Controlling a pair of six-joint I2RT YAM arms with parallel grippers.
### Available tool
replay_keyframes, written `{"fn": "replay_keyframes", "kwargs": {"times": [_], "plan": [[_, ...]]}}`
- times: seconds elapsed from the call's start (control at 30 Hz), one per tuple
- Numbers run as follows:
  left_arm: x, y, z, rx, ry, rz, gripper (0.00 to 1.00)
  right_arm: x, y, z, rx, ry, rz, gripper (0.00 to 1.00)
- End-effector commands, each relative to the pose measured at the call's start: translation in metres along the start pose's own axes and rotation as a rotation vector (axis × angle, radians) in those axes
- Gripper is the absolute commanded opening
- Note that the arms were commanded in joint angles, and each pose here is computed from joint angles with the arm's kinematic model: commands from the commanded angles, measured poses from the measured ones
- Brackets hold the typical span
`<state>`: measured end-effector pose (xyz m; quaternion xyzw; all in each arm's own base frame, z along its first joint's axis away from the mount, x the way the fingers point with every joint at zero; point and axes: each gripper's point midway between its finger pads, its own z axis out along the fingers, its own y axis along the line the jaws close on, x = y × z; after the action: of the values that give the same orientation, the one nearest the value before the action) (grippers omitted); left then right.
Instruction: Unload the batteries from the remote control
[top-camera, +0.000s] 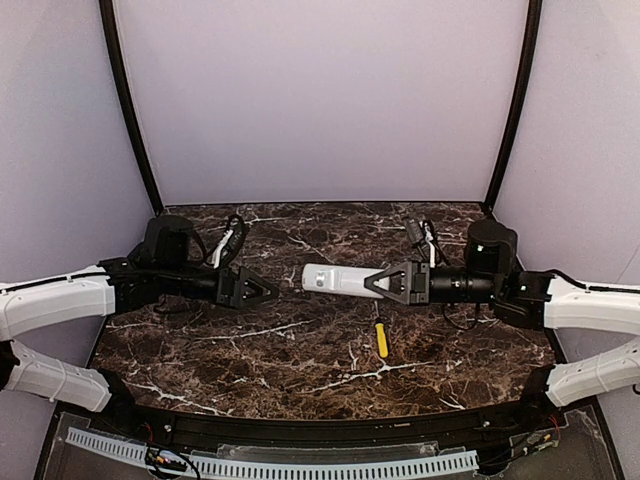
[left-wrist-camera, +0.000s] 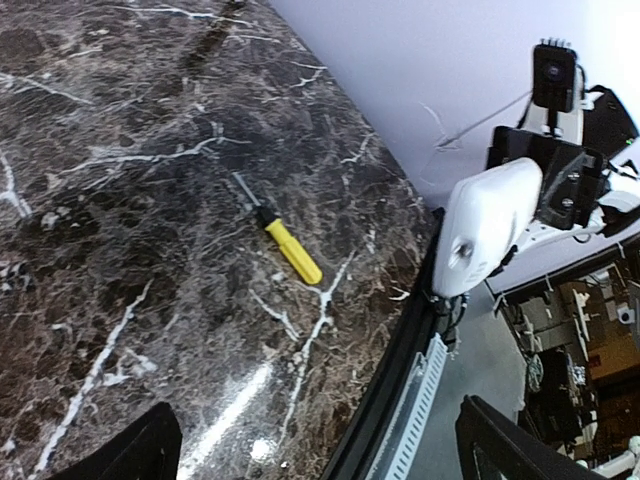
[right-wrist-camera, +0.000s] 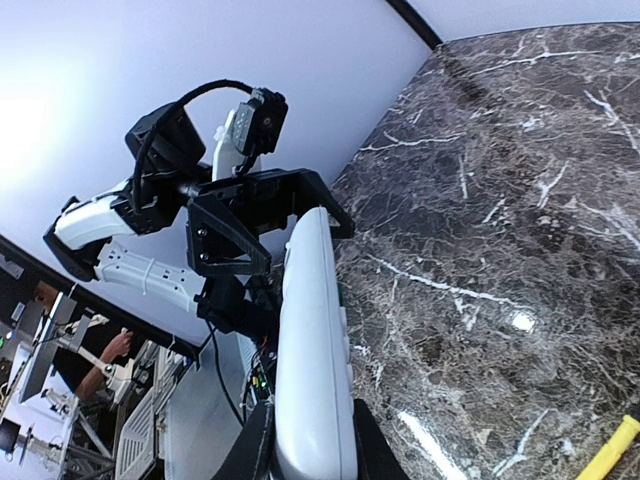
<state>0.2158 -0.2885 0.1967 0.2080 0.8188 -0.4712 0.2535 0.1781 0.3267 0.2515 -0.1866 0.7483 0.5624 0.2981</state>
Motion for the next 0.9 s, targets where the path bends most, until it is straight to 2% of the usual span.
{"fn": "replay_keyframes", "kwargs": {"times": [0.0,0.13,0.27,0.37,0.73,0.87], "plan": [[-0.009,-0.054,-0.013,0.297,-0.053,0.054,0.96,-0.009,0.043,0.000,-0.241,-0.033,-0.051,0.00],[-0.010,-0.066,-0.016,0.377,-0.062,0.047,0.95,-0.006,0.047,0.002,-0.309,-0.040,-0.035,0.00],[-0.013,-0.072,-0.014,0.447,-0.068,-0.016,0.91,-0.005,0.054,0.006,-0.365,-0.030,-0.040,0.00],[-0.016,-0.079,-0.012,0.483,-0.076,-0.012,0.86,-0.004,0.053,0.011,-0.371,-0.016,-0.028,0.00],[-0.013,-0.083,0.005,0.459,-0.050,0.005,0.75,0.005,0.039,0.033,-0.300,0.067,0.054,0.00],[-0.013,-0.077,0.014,0.440,-0.050,-0.024,0.65,0.010,0.036,0.038,-0.296,0.086,0.065,0.00]]}}
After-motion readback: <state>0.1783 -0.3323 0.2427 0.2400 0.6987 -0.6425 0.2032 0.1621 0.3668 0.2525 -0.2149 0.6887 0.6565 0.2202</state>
